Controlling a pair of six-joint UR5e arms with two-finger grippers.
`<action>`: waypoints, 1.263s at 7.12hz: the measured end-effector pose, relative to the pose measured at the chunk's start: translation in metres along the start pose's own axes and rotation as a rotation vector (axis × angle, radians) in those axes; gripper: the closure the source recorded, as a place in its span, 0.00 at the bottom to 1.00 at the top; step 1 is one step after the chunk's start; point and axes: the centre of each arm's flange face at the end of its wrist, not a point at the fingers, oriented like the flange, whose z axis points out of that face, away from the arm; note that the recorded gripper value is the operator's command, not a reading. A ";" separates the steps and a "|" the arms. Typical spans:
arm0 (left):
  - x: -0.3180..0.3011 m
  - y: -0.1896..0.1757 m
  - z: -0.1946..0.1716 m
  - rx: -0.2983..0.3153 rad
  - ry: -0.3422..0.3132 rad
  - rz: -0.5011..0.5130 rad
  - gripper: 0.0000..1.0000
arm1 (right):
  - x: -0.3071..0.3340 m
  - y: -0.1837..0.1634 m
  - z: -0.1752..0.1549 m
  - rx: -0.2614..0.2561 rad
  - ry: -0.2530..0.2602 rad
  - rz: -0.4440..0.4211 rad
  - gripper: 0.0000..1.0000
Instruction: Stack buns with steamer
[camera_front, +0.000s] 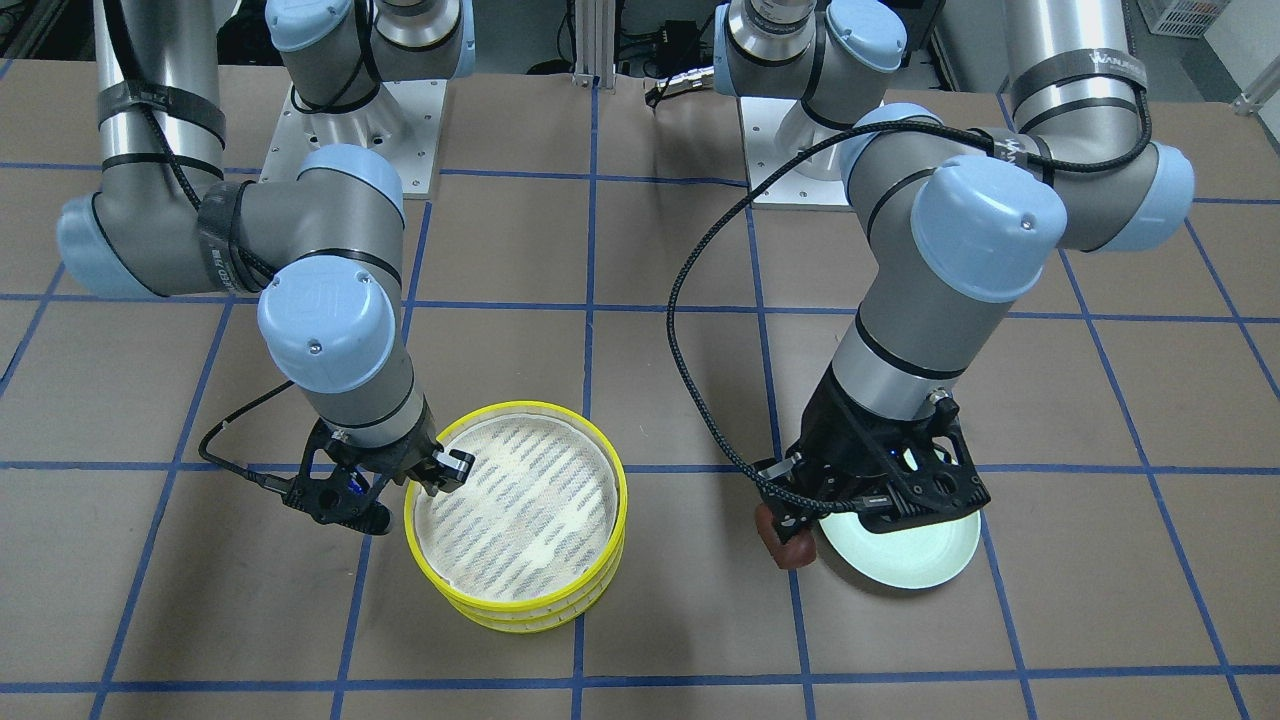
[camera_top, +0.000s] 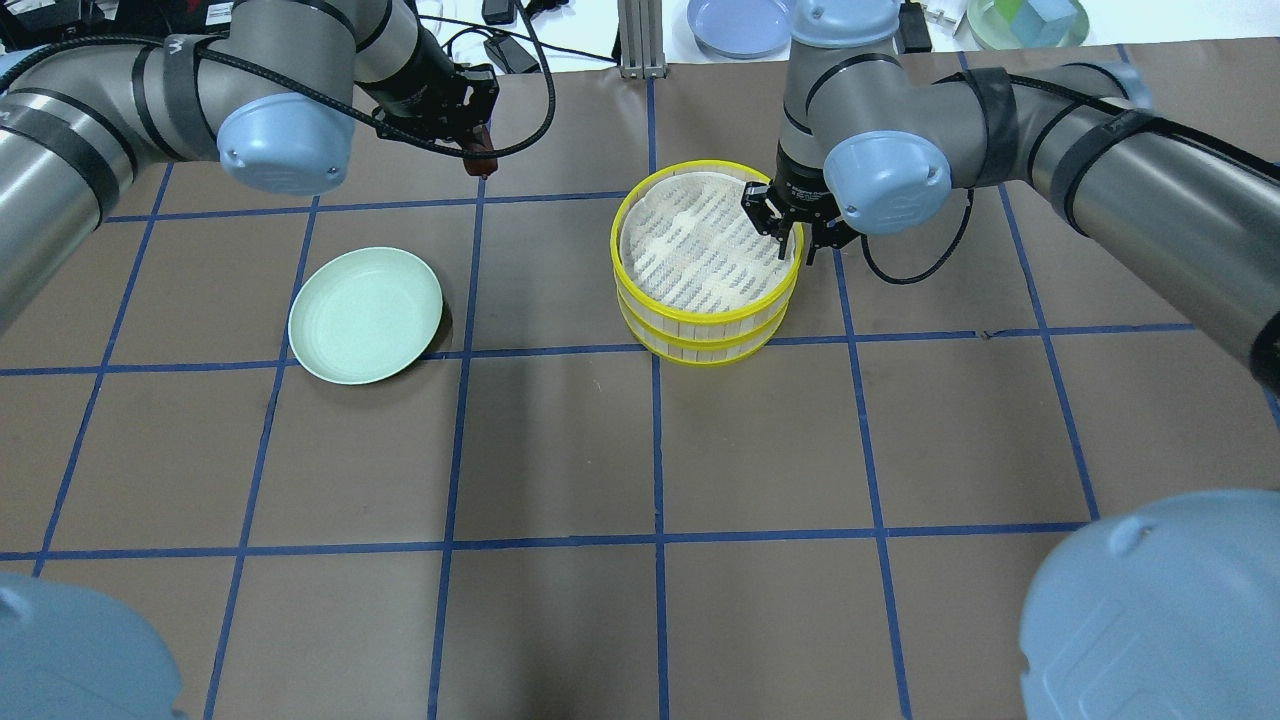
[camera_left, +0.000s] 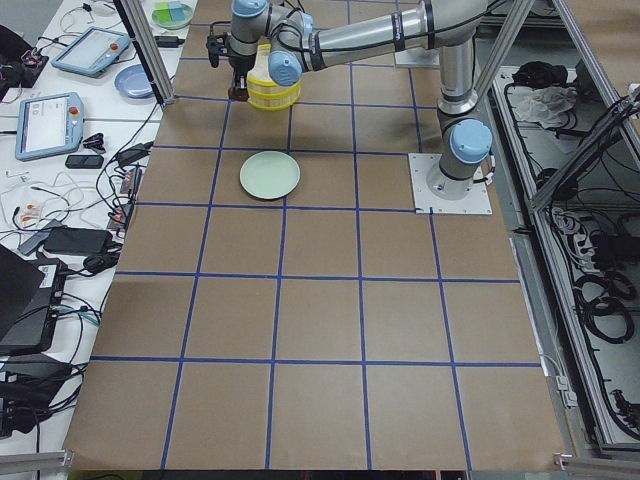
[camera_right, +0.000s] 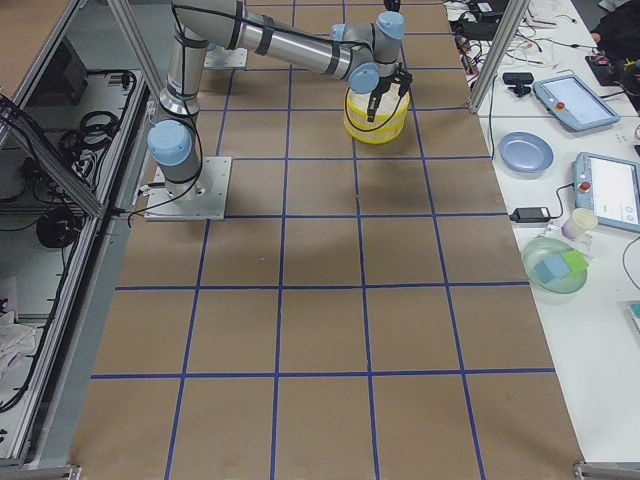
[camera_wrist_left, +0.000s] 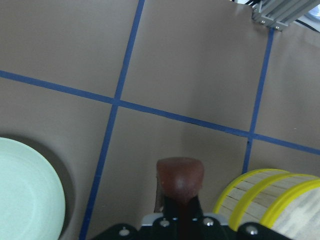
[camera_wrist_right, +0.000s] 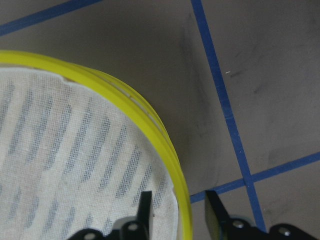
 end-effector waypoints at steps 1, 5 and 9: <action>0.014 0.005 0.000 0.011 0.043 -0.041 1.00 | 0.002 -0.002 -0.004 0.017 -0.003 -0.001 0.20; 0.083 0.062 0.039 -0.120 0.163 -0.124 0.95 | 0.066 0.020 -0.126 0.084 -0.032 -0.109 0.00; 0.107 0.089 0.080 -0.232 0.210 -0.145 0.00 | 0.103 0.077 -0.215 0.125 -0.064 -0.359 0.00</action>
